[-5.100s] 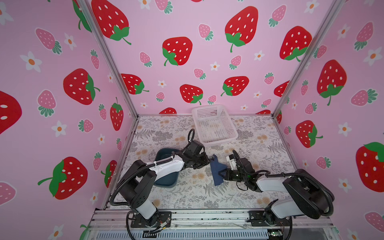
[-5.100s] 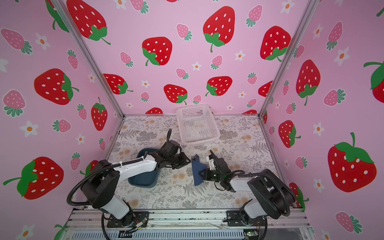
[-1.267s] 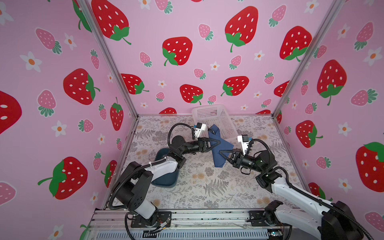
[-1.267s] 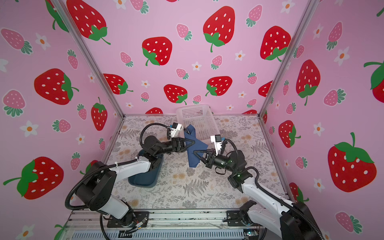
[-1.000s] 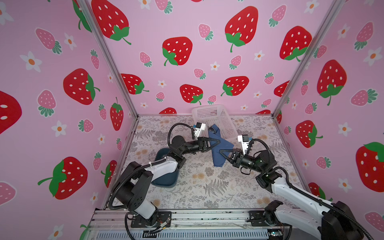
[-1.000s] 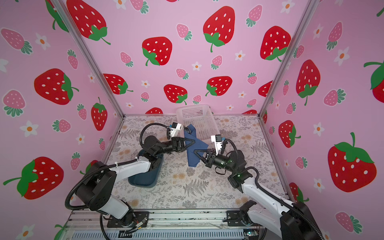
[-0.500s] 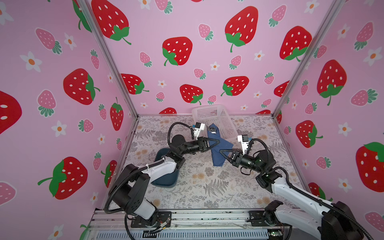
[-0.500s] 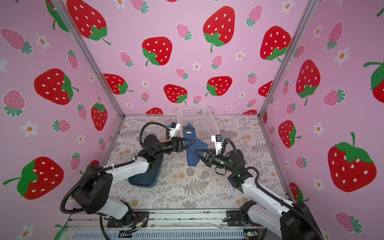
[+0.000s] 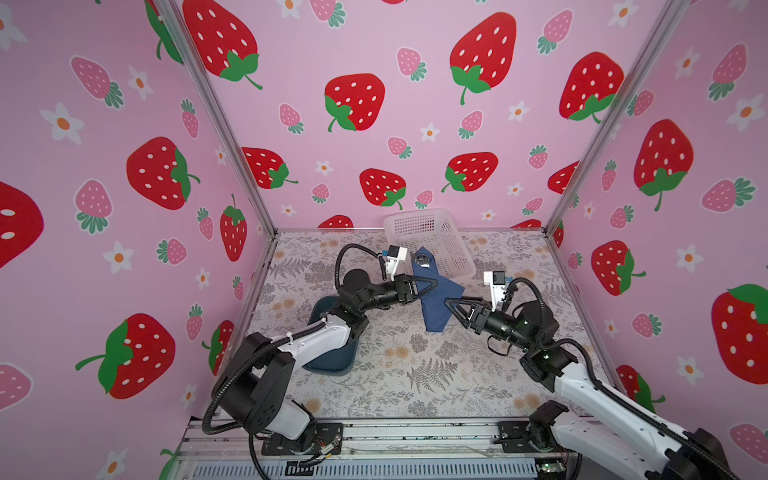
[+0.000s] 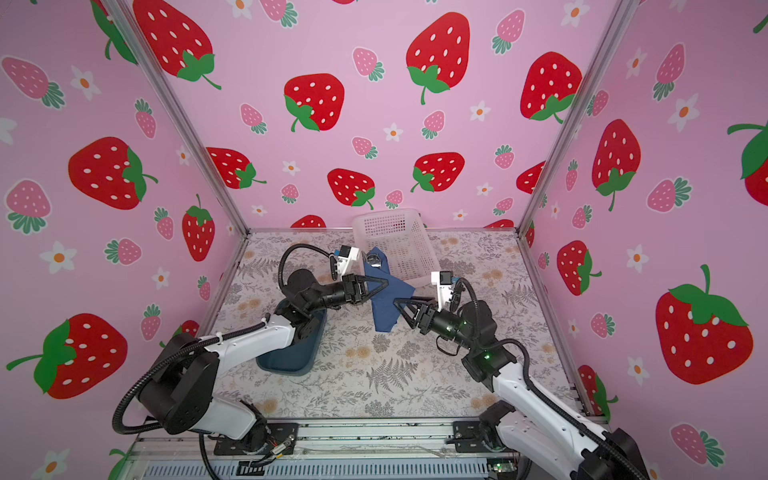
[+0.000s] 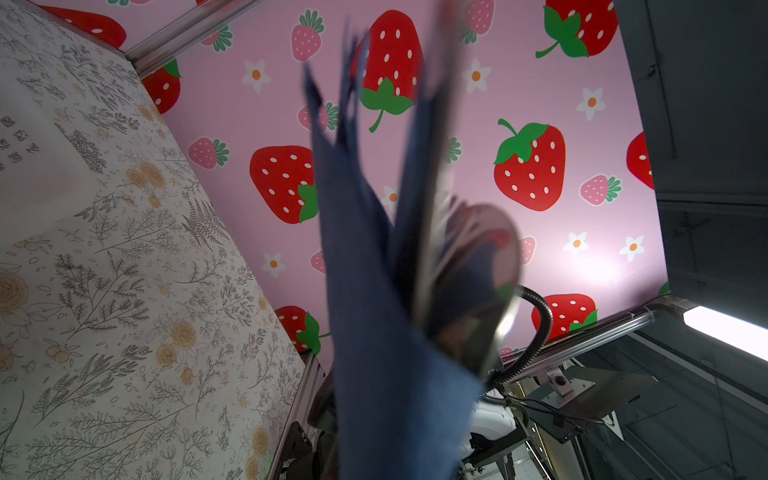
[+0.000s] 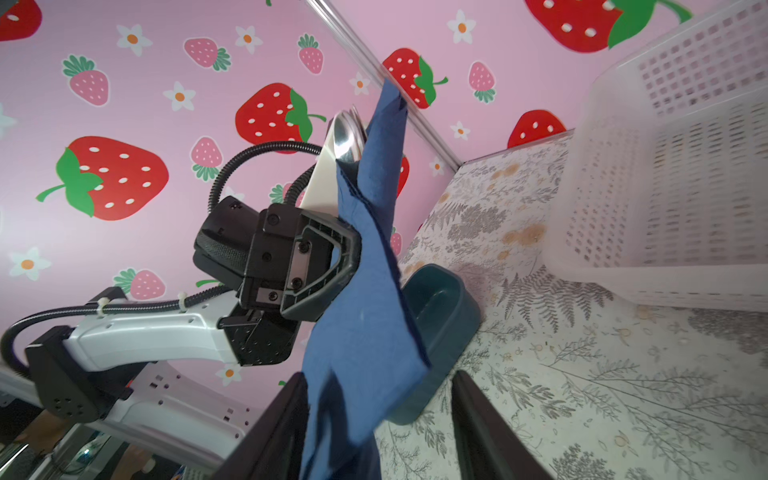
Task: Place the utensils on the paper napkin and roll it up
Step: 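Move the right gripper up along the bundle to regrip the napkin wrap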
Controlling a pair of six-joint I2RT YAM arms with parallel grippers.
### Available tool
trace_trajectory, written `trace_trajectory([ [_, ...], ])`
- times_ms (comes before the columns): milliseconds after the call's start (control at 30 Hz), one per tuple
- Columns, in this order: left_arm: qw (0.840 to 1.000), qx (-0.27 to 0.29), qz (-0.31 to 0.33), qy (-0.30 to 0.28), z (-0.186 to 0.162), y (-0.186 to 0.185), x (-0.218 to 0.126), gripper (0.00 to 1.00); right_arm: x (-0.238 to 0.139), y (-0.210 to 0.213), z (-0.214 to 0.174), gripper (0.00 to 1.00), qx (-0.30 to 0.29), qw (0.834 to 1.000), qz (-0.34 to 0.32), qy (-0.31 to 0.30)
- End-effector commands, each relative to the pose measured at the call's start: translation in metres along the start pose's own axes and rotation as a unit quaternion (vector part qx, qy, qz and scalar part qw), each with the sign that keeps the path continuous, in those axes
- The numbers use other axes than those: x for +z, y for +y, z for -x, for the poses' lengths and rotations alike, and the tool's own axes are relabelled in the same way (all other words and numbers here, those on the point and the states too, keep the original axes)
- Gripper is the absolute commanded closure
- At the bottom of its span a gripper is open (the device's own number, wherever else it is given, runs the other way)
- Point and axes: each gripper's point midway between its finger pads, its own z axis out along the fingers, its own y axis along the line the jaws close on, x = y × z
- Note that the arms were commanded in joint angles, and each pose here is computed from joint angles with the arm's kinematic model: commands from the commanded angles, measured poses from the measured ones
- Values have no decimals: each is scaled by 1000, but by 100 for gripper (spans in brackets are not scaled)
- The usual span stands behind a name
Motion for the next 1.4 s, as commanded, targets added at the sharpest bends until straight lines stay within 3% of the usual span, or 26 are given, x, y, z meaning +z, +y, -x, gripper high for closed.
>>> trace_trajectory([
  [0, 999, 34, -6, -16, 6, -16, -4, 92, -12, -6, 18, 38, -12, 998, -57, -29],
  [133, 999, 36, 8, -23, 7, -12, -6, 92, -23, 5, 31, 38, -33, 996, -68, -41],
  [300, 999, 36, 18, -31, 9, -9, -7, 93, -25, 38, 43, 57, -68, 997, -25, -31],
  [400, 999, 36, 23, -32, 9, -7, -8, 93, -16, 35, 38, 67, -67, 997, -33, 2],
  [533, 999, 36, 25, -30, 9, -7, -8, 93, -2, 38, 31, 73, -58, 998, -19, 27],
  [833, 999, 34, 31, -28, 7, -5, -8, 93, 25, 27, 10, 68, -58, 994, -54, 80],
  [1367, 999, 33, 25, -19, 7, -8, -6, 93, 38, 14, -4, 62, -51, 991, -68, 106],
])
